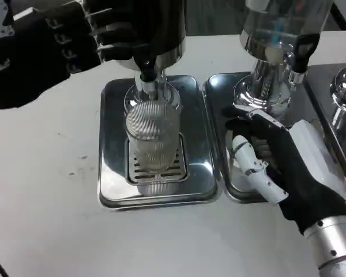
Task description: Grasp the cup under the faucet to collect the drink, then remove the cup.
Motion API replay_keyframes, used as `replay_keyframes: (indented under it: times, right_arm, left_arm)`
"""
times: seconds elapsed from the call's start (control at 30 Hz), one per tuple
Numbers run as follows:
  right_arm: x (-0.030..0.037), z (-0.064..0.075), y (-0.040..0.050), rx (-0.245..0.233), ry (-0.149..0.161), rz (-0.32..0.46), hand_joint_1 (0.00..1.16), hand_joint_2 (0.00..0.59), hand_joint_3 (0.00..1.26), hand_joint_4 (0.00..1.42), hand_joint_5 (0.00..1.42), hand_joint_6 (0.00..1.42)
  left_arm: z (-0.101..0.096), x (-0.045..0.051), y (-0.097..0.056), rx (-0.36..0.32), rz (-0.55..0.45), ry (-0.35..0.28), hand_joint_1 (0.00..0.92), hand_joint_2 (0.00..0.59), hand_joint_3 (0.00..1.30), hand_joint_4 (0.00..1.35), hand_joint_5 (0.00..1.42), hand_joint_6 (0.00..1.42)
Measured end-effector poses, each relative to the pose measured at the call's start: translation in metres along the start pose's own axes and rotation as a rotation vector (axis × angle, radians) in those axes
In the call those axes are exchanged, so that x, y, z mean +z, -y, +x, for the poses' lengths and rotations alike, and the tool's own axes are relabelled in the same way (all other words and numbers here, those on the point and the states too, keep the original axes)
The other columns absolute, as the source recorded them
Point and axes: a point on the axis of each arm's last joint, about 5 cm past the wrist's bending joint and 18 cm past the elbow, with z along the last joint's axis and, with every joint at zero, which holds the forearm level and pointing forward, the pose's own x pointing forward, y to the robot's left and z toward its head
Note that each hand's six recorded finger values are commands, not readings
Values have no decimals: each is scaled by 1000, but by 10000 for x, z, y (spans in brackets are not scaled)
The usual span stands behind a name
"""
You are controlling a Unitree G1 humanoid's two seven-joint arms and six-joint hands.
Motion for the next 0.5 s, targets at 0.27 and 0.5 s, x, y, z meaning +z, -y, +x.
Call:
replay_keyframes:
  times: [0.27,0.5]
  right_arm:
    - [-6,-12,-7,3,-7,7,87,490,304,332,340,246]
    - [-11,-20,-10,5,-11,10,87,490,310,332,340,247]
  left_arm:
    - [89,-19,12,23,32,7,0,18,231,115,155,151]
    - [137,-61,24,36,30,17,0,17,232,121,155,150]
